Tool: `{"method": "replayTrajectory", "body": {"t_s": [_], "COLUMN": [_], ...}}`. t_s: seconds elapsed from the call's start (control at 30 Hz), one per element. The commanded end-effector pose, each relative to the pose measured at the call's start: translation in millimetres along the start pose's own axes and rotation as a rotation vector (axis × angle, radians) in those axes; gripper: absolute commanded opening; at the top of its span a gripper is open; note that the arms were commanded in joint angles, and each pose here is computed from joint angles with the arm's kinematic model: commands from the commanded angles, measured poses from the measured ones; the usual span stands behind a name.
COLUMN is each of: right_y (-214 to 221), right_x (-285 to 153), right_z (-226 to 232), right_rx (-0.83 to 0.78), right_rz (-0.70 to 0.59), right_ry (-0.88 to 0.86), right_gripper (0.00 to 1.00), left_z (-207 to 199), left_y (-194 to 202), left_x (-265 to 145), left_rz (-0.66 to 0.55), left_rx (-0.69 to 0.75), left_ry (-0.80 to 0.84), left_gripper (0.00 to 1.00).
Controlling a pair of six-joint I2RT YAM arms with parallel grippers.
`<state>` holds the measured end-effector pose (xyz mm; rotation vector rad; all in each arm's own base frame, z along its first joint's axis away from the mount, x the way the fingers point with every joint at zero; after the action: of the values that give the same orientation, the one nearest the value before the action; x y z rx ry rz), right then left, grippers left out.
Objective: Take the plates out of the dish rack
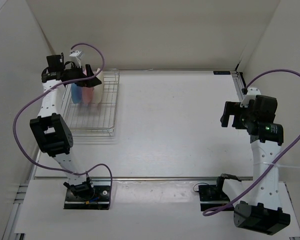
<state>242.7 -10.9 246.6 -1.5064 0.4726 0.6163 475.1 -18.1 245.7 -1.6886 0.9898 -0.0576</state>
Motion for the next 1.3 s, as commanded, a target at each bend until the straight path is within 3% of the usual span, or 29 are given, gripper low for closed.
{"method": "replayTrajectory", "body": {"t_s": [0.0,0.37,0.53,0.7,0.77,0.8,0.87,0.9,0.97,1.0,1.27], "right_y": [-9.7,-9.7,-9.6,-2.1,-2.1,1.1,-1.1,-1.1,-1.3,-0.4,0.7], "right_x": [-1.8,-1.8,-2.1,4.0,4.0,5.7,6.0,6.0,6.1,8.3,10.4], "right_z": [-4.4,-4.4,-4.8,-5.0,-5.0,-4.9,-5.3,-4.9,-3.4,-3.7,-4.0], "right_rx": [-0.027,-0.027,-0.038,-0.034,-0.034,-0.032,-0.034,-0.025,-0.025,-0.023,-0.023], "right_rz": [-0.045,-0.045,-0.054,-0.036,-0.036,-0.027,-0.036,-0.036,-0.037,-0.029,-0.028], "right_ry": [0.025,0.025,0.027,0.024,0.024,0.023,0.024,0.024,0.015,0.013,0.013], "right_gripper": [1.00,1.00,1.00,1.00,1.00,1.00,1.00,1.00,1.00,1.00,1.00], "left_z": [7.1,8.2,5.5,4.4,4.4,4.4,5.5,5.5,7.0,7.0,-2.6], "left_y": [-12.7,-7.7,-8.0,-7.4,-7.4,-7.4,-5.7,-5.7,-5.5,-5.5,-24.3], "left_x": [1.0,24.4,31.4,33.9,33.9,33.9,35.1,35.1,34.9,34.9,22.6], "left_rz": [-0.035,-0.007,0.002,0.006,0.006,0.006,0.006,0.006,0.007,0.007,-0.025], "left_rx": [0.020,0.001,0.010,0.005,0.005,0.005,0.005,0.005,0.005,0.005,0.028], "left_ry": [-0.033,-0.029,-0.035,-0.046,-0.046,-0.046,-0.046,-0.046,-0.055,-0.055,-0.069], "left_gripper": [0.87,0.83,0.67,0.41,0.39,0.30,0.28,0.20,0.17,0.11,0.11]}}
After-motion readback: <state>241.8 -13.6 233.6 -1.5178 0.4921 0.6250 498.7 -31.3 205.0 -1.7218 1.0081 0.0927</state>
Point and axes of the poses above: each gripper's point midway between its finger pads, its own x axis out along the fingers, its own z axis along the line the jaws close on, y = z × x, the point moved 1 cm from there along -x, back along the fingers, and after that the axes turned 3 degrees about -x, right-handed, at the moved point
